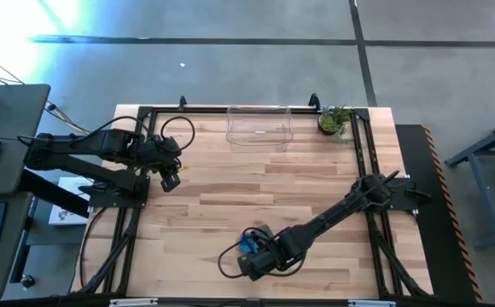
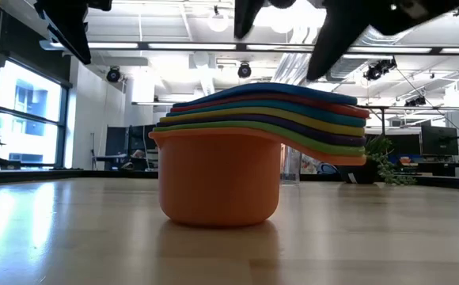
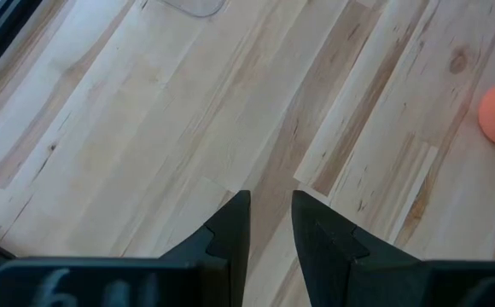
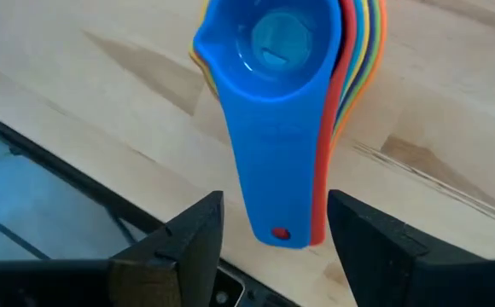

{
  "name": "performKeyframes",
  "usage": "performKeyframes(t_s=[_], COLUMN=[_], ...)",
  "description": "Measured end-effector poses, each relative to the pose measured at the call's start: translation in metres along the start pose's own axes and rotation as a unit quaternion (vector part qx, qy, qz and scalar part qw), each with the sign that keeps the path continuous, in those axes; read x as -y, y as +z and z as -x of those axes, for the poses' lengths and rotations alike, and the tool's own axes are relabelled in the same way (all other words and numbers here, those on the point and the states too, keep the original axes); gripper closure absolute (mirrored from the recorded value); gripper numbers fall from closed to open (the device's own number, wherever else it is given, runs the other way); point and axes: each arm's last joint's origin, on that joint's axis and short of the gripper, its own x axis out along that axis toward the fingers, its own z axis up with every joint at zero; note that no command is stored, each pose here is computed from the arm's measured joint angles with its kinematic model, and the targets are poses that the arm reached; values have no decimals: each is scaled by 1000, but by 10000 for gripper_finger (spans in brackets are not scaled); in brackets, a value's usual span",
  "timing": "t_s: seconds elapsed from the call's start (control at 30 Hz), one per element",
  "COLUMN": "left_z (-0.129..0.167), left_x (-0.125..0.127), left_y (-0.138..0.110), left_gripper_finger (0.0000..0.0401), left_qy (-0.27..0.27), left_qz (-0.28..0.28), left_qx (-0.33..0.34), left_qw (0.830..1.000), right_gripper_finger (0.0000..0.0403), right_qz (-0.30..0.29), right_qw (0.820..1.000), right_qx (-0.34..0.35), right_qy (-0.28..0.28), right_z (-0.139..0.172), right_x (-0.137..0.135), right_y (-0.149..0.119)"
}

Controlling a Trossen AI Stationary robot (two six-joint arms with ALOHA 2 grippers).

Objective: Nest measuring cups in basket
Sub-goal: Put the stacked measuring cups into the transparent bin

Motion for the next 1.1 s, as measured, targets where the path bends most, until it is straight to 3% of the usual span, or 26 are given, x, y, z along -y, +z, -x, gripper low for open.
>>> performKeyframes(t_s=[0.5,0.7,1.1], left_z=[0,0,0], left_x=[0,0,0], left_y=[0,0,0], left_gripper_finger=[323,323,323], left_qy=[0,0,0], left_qz=[0,0,0], left_qx=[0,0,0], left_qw=[1000,1000,1000], right_gripper_finger=[137,106,105], right_qz=[21,29,21], right_qw=[1000,999,999], right_qx=[5,0,-4], right_qy=[-5,-13,-37], right_z=[-8,-25,-50], right_x=[1,1,4], right_y=[-3,-5,2])
